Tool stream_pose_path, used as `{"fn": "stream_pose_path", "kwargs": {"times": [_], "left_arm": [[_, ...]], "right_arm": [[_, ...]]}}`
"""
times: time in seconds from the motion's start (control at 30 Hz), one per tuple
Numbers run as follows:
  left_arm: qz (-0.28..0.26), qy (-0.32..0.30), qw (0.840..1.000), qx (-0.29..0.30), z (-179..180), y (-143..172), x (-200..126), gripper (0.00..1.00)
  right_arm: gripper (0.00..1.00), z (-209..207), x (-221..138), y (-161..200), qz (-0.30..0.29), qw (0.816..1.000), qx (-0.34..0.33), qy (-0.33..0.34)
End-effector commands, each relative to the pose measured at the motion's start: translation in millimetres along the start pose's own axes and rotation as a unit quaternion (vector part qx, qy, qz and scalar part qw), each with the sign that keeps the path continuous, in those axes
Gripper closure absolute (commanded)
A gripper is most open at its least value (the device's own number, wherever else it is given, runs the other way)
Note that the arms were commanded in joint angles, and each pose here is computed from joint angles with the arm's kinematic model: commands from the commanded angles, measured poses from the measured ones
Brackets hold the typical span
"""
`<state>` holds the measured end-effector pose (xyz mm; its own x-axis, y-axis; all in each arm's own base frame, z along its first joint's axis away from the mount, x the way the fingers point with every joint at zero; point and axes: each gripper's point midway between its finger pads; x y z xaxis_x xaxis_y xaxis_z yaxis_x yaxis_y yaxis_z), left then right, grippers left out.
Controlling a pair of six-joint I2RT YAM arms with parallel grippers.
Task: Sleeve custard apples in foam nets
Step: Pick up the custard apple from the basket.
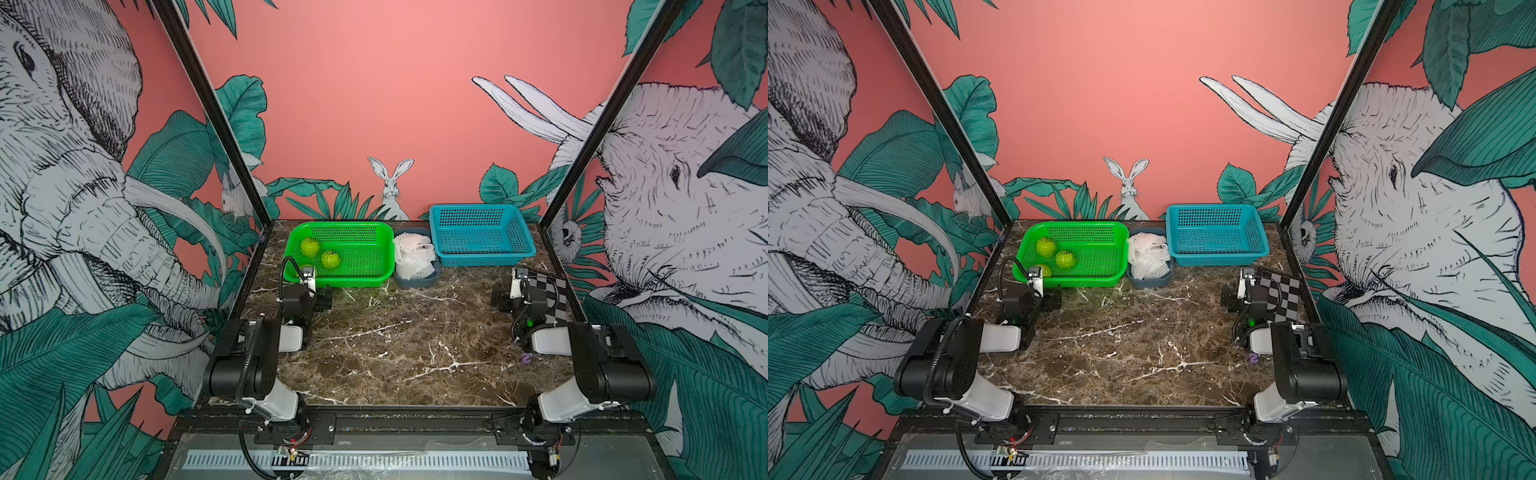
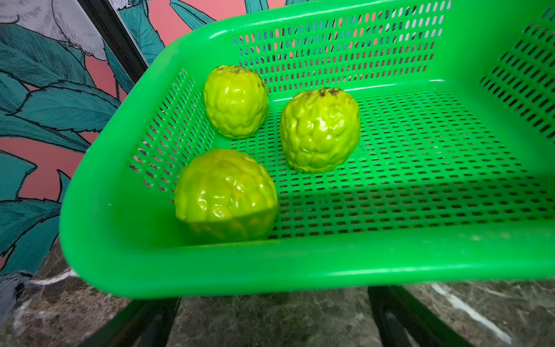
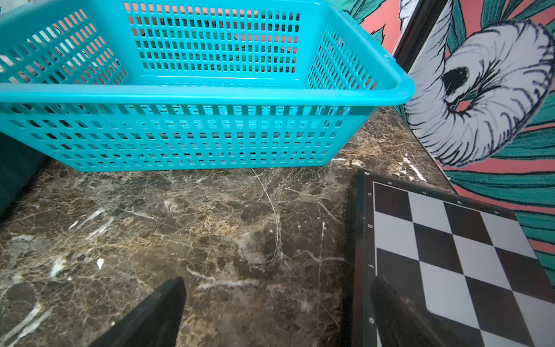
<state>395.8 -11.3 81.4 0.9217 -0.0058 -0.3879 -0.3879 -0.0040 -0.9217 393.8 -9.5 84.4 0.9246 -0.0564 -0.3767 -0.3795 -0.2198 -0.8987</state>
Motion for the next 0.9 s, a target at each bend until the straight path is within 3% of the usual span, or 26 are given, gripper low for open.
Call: {"fn": "stream_pose_path", "kwargs": {"times": [0.0, 0.87], "left_arm": [[-0.024, 0.005, 1.000, 0.010, -3.2, -15.0, 1.0, 0.01], [-0.023, 0.005, 1.000, 0.009, -2.9, -15.5, 1.5, 0.00]], "right_arm": [[0.01, 0.8, 1.7, -10.0, -0.017, 1.000, -0.005, -0.002], [0.01, 1.1, 1.7, -9.9, -0.017, 1.000, -0.005, -0.003]]}}
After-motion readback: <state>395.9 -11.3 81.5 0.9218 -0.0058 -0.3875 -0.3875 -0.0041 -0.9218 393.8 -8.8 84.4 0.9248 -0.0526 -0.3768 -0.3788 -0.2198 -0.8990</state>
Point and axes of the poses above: each gripper's point midway between its finger pads, its own x axis out along the fingers, its own z axis along the line the jaws close on, y = z × x, and after that the axes turned 9 degrees about -x, right-handed
